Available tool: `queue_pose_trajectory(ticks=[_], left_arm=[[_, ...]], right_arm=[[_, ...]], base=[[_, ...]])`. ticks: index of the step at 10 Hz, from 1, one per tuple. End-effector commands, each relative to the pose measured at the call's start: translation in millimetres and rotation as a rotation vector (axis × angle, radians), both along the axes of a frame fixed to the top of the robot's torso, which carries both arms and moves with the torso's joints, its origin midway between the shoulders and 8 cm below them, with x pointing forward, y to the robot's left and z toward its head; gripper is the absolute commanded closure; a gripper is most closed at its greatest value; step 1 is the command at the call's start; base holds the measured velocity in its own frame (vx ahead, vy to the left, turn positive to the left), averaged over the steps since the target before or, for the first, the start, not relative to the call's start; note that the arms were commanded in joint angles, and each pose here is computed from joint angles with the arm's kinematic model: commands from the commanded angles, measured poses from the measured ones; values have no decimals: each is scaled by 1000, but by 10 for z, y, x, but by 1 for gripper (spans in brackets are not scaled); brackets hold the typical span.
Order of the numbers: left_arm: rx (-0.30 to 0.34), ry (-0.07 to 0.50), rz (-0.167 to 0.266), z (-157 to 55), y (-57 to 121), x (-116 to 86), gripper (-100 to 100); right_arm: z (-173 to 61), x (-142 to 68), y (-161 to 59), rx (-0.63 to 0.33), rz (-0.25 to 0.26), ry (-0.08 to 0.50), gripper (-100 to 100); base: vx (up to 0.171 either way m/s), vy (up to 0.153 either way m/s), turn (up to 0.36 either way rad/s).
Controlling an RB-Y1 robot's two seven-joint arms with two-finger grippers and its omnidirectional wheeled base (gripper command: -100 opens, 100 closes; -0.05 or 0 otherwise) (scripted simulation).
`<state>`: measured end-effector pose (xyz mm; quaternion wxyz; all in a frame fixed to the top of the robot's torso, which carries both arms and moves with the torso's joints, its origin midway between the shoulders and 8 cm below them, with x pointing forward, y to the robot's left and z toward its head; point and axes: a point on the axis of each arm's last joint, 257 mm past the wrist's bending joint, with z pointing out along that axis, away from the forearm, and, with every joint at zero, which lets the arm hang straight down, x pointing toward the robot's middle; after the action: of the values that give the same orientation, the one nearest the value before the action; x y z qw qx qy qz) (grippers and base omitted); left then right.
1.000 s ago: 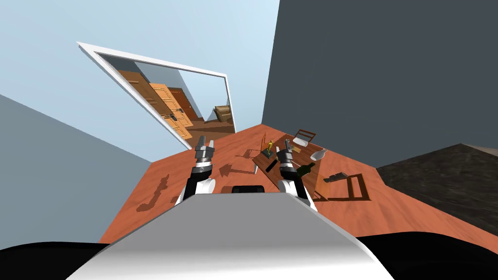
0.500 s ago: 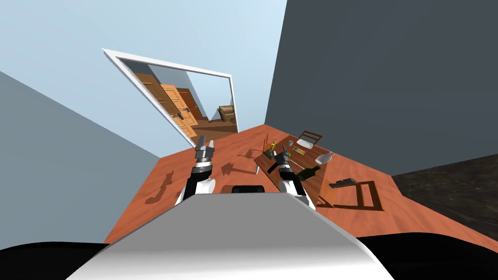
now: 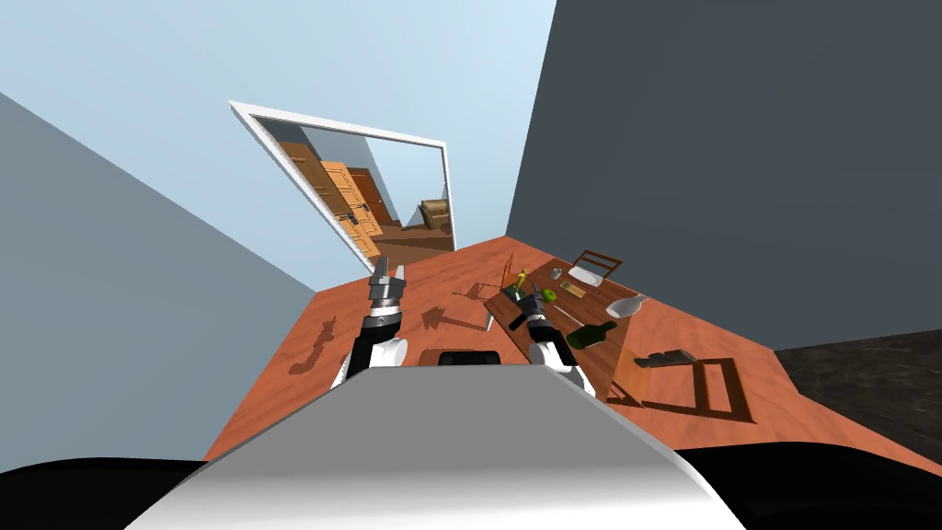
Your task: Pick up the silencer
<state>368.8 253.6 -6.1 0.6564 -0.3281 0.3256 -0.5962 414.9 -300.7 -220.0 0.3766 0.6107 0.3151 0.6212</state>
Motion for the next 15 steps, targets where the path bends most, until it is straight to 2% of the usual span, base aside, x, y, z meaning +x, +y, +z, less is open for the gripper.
queue_pose_trajectory(ticks=[1, 4, 5, 6, 7, 8, 12, 13, 14, 15], left_arm=[[0, 0, 0, 0, 0, 0, 0], [0, 0, 0, 0, 0, 0, 0], [0, 0, 0, 0, 0, 0, 0], [0, 0, 0, 0, 0, 0, 0], [0, 0, 0, 0, 0, 0, 0], [0, 0, 0, 0, 0, 0, 0], [0, 0, 0, 0, 0, 0, 0], [0, 0, 0, 0, 0, 0, 0], [0, 0, 0, 0, 0, 0, 0], [0, 0, 0, 0, 0, 0, 0]], right_arm=[[-232, 46, -32, 78, 10, 54, -100], [-627, 19, -136, 179, -2, 139, -100], [-663, 10, -145, 179, -4, 147, -100], [-867, 4, -204, 250, -7, 197, -100], [-970, -26, -234, 264, -17, 216, -100], [-1127, -32, -284, 328, -20, 259, -100], [-1697, -184, -479, 495, -74, 391, -100], [-1859, -267, -536, 531, -101, 418, -100], [-1874, -276, -541, 533, -103, 421, -100], [-2014, -316, -597, 605, -122, 459, -100]], base=[[0, 0, 128], [0, -4, 108], [0, -4, -22], [-1, -1, 145], [0, -7, 89], [-1, -9, 134], [-2, -11, 130], [-1, -15, 76], [1, -8, -41], [-2, -4, 159]])
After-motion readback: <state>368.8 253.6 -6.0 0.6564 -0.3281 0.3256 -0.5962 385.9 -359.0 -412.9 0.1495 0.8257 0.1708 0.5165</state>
